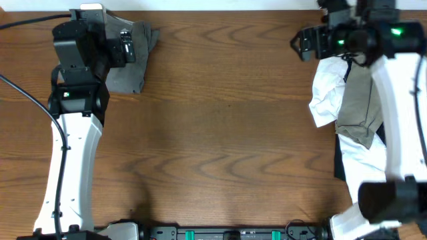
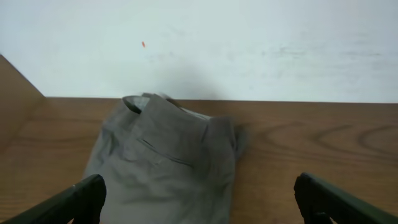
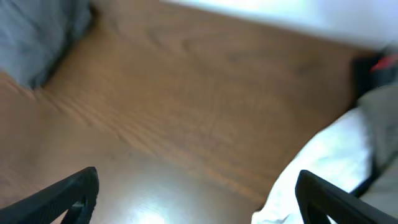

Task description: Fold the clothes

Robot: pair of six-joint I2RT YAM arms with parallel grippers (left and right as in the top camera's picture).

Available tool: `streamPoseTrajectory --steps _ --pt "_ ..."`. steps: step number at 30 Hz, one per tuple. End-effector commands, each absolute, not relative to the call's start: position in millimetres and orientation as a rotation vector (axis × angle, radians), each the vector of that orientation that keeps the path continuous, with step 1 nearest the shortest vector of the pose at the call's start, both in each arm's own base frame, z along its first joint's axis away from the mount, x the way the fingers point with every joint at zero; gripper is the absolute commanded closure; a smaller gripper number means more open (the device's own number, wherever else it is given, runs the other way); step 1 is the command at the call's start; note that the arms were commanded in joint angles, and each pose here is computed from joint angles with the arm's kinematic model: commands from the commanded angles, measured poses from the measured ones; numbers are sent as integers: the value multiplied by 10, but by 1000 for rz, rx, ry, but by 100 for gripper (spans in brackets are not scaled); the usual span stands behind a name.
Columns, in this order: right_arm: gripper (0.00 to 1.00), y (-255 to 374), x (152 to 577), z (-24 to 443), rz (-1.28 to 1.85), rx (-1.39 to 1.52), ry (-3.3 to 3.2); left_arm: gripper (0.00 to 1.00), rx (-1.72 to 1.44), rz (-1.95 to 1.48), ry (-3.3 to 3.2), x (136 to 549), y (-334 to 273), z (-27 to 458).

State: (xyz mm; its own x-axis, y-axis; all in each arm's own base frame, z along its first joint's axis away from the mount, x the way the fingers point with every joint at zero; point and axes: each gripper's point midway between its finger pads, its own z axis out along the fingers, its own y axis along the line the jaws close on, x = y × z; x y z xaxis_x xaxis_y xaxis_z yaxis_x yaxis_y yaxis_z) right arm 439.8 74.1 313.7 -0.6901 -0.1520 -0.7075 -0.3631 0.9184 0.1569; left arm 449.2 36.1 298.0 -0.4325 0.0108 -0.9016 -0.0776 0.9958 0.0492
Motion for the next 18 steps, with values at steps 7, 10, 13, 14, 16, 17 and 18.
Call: streamPoseTrajectory --steps 7,10,13,14,16,17,18 --pt "1 740 3526 4567 291 -418 1957 2 -34 129 2020 4475 385 2990" --pt "1 734 3334 4745 279 -421 1904 2 -34 129 2020 4475 385 2990" --pt "1 728 3200 4857 271 -422 1868 2 -34 129 2020 4475 385 2990" --pt "1 728 3163 4885 269 -423 1859 2 -34 129 2020 4475 385 2990" --pt "1 682 3110 4885 244 -406 1867 2 -34 129 2020 4475 385 2990" --pt "1 644 3070 4859 225 -391 1884 2 -34 129 2020 4475 385 2990" --pt "1 641 3033 4840 226 -390 1894 2 -34 129 2020 4475 385 2990"
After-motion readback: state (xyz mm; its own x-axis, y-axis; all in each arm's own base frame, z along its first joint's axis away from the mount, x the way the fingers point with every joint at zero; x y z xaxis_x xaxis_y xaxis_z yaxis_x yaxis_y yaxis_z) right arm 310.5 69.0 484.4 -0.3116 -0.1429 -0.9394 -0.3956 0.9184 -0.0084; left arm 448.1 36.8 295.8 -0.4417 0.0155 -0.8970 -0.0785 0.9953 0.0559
